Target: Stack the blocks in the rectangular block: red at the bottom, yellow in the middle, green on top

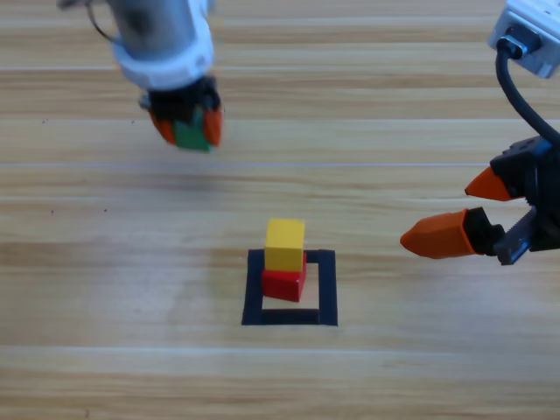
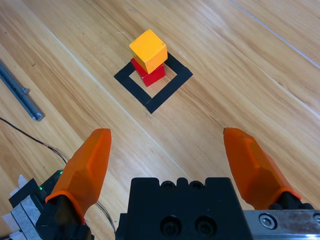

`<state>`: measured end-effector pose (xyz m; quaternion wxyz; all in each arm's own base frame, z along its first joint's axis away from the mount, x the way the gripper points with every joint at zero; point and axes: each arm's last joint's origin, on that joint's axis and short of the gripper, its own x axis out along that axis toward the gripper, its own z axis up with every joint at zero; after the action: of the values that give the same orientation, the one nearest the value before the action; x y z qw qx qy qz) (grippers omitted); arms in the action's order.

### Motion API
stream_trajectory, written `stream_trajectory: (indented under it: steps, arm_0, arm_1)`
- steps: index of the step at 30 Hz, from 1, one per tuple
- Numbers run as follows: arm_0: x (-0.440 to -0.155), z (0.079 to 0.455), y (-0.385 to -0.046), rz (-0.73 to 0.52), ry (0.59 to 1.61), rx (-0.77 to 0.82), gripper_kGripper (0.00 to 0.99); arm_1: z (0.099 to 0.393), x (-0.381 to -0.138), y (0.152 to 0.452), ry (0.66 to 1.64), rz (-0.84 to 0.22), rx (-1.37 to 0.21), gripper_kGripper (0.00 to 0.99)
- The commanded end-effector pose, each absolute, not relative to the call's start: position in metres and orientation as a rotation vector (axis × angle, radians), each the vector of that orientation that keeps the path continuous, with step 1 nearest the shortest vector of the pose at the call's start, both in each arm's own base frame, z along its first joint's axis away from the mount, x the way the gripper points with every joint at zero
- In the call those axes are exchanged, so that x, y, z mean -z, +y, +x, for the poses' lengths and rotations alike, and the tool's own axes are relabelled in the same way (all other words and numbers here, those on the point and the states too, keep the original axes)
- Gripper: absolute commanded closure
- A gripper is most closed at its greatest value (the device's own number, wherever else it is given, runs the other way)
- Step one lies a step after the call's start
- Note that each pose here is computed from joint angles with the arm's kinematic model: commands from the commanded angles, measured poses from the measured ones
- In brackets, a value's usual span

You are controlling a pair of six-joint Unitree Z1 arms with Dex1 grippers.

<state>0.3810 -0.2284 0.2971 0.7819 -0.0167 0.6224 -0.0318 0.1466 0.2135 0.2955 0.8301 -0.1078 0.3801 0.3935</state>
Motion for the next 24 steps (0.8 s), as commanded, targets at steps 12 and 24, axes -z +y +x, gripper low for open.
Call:
stream_trajectory:
  steps: [12, 24]
  arm_0:
    - [-0.33, 0.284, -0.265, 0.006, 1.4, 0.002, 0.99]
    - [-0.306, 0.291, -0.309, 0.005, 1.444, -0.037, 0.99]
  arm_1:
    - [0.154, -0.28, 0.211, 0.844, -0.252, -0.799, 0.005]
    - [0.154, -0.28, 0.211, 0.844, -0.252, -0.799, 0.005]
